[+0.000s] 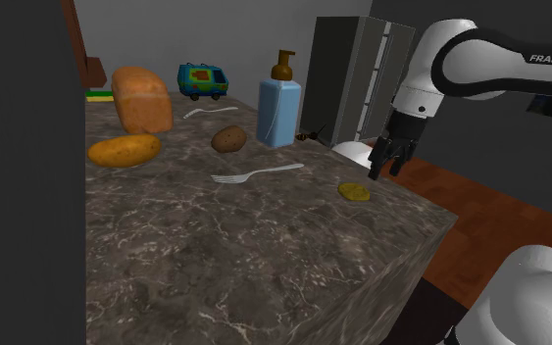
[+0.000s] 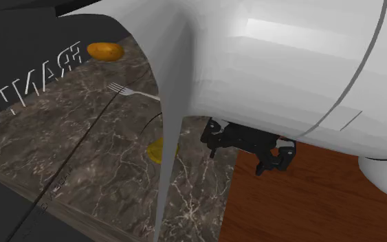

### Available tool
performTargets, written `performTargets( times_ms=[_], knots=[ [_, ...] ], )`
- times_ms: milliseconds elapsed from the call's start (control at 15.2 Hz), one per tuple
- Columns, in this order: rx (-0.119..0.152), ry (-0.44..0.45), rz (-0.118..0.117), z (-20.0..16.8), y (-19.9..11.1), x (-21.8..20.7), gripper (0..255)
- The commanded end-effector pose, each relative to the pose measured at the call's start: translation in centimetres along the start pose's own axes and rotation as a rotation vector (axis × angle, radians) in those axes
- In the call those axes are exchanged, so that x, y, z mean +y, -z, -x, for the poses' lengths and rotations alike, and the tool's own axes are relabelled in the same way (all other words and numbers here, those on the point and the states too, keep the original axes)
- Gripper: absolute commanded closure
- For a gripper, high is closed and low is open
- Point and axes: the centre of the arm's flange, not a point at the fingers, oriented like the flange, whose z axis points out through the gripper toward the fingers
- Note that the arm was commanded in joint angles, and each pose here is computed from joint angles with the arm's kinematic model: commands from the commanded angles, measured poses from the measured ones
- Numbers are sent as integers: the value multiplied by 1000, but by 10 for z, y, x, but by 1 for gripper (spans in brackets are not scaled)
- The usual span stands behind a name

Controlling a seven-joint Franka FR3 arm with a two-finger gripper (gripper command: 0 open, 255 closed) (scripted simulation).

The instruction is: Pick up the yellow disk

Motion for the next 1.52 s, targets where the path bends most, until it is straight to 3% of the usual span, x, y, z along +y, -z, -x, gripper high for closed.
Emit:
performTargets(
  times_ms=[0,792,1452],
  knots=[
    [0,0,0,0,0,0,0],
    [26,-42,136,33,35,-172,0],
    [26,-43,138,35,-4,-170,0]
  ],
)
